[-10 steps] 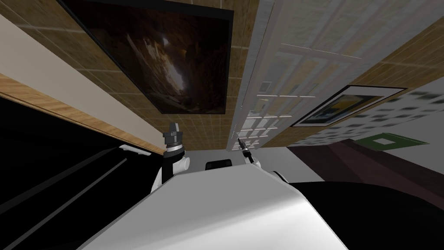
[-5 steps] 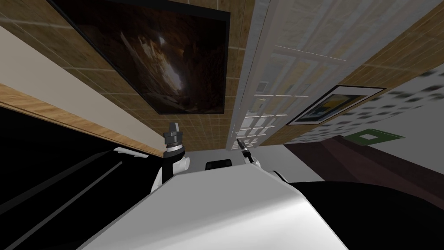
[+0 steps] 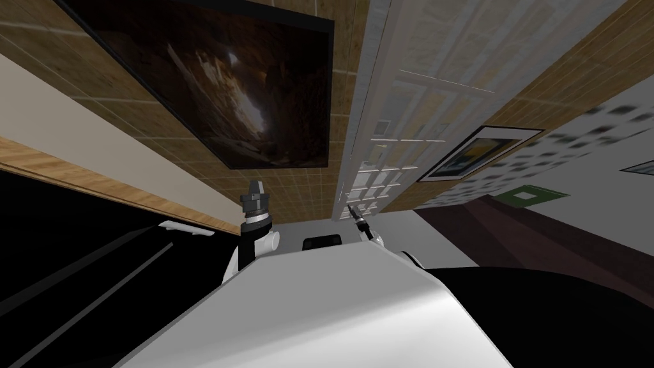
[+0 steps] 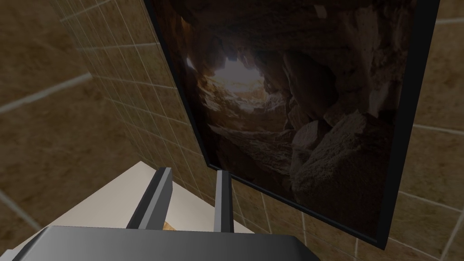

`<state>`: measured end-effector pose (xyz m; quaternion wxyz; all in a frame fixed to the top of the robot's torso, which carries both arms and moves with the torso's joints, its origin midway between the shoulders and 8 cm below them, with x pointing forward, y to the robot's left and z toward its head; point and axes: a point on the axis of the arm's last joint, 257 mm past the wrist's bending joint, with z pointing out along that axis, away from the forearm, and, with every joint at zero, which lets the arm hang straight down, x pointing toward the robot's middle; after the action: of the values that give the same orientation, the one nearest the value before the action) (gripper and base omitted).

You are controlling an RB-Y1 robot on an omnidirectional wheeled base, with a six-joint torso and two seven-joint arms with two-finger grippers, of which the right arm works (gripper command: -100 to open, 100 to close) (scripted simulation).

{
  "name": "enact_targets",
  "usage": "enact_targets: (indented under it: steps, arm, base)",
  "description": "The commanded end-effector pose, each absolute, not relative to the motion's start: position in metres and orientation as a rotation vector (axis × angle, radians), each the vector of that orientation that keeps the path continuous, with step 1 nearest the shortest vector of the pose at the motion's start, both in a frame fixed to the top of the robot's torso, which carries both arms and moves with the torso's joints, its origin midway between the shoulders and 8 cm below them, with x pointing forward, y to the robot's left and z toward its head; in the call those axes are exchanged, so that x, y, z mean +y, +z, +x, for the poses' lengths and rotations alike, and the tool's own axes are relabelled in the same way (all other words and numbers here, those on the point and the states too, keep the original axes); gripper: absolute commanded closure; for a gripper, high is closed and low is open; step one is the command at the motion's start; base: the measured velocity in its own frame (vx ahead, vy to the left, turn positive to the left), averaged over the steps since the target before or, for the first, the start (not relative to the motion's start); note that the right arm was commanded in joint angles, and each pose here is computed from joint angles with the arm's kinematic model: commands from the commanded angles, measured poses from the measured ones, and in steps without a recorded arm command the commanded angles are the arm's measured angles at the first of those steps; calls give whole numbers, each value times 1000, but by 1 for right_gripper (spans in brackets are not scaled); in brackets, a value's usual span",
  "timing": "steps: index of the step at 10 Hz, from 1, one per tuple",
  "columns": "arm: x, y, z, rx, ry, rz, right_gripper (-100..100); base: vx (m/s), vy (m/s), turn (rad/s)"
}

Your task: Pull the door open

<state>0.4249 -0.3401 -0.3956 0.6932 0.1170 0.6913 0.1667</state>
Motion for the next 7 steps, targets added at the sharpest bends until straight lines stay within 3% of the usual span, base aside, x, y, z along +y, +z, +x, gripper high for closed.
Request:
enact_targets:
  steps: [1, 7]
  arm:
    - [-336, -397, 426, 1553, 336, 205, -100]
    - [-327, -398, 426, 1568, 220, 42, -100]
  base:
    - [-15, 10, -107]
    - [-11, 5, -52]
